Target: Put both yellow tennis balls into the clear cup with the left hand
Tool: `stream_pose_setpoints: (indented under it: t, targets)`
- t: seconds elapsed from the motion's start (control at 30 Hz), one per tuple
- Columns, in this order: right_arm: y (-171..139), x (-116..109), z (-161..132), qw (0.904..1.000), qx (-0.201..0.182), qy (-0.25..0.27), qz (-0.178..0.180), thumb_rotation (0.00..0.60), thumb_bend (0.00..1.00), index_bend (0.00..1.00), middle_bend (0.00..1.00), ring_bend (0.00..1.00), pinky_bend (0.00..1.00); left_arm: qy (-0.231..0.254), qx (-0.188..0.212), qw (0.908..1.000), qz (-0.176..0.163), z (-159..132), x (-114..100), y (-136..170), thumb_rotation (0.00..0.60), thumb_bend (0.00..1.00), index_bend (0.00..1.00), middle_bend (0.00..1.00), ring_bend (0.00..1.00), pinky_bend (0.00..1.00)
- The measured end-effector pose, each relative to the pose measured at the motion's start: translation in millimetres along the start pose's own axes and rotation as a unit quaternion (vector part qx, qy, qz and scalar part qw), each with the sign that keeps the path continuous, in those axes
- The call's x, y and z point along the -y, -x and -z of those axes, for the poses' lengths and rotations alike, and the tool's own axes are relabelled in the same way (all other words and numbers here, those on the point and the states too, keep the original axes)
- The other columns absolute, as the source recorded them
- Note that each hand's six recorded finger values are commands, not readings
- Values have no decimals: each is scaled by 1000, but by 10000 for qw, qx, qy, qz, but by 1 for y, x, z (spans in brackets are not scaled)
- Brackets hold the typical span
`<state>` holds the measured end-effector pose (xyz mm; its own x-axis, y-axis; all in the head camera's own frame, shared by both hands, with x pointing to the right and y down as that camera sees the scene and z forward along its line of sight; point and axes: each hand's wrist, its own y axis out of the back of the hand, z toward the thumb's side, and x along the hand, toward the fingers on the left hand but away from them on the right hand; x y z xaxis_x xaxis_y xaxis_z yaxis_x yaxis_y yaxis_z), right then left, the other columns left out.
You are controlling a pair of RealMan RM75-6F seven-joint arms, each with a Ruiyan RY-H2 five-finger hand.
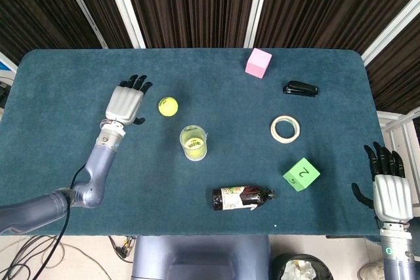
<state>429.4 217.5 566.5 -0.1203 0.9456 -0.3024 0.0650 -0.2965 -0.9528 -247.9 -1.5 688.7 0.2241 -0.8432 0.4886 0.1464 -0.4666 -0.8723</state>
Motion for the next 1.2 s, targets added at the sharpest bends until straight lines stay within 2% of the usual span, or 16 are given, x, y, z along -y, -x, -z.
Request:
stream_pose_setpoints:
  t: [0.3, 0.5, 0.67, 0.83, 1.2]
  targets:
    - [2, 4, 1, 9999, 65, -106, -14, 600, 352, 90, 0, 0, 0, -12, 102, 9994, 320, -9, 25, -20, 600, 31, 195, 86, 68, 236]
    - [3, 8, 3, 9997, 142, -220, -29, 600, 352, 90, 0, 0, 0, -74, 128, 9991, 405, -14, 36, -32, 600, 32, 195, 87, 68, 235]
    - [5, 11, 5, 9993, 210, -296, -31, 600, 352, 90, 0, 0, 0, -119, 158, 9984, 523, -22, 49, -41, 600, 100, 199, 89, 68, 237]
    - [6, 13, 7, 9990, 262, -361, -43, 600, 352, 90, 0, 0, 0, -107, 270, 9976, 622, -39, 59, -49, 600, 104, 208, 106, 75, 241]
    - [5, 11, 9, 9989, 297, -355, 7, 600, 352, 90, 0, 0, 0, -447, 395, 9962, 635, -58, 77, -54, 600, 212, 321, 296, 265, 449]
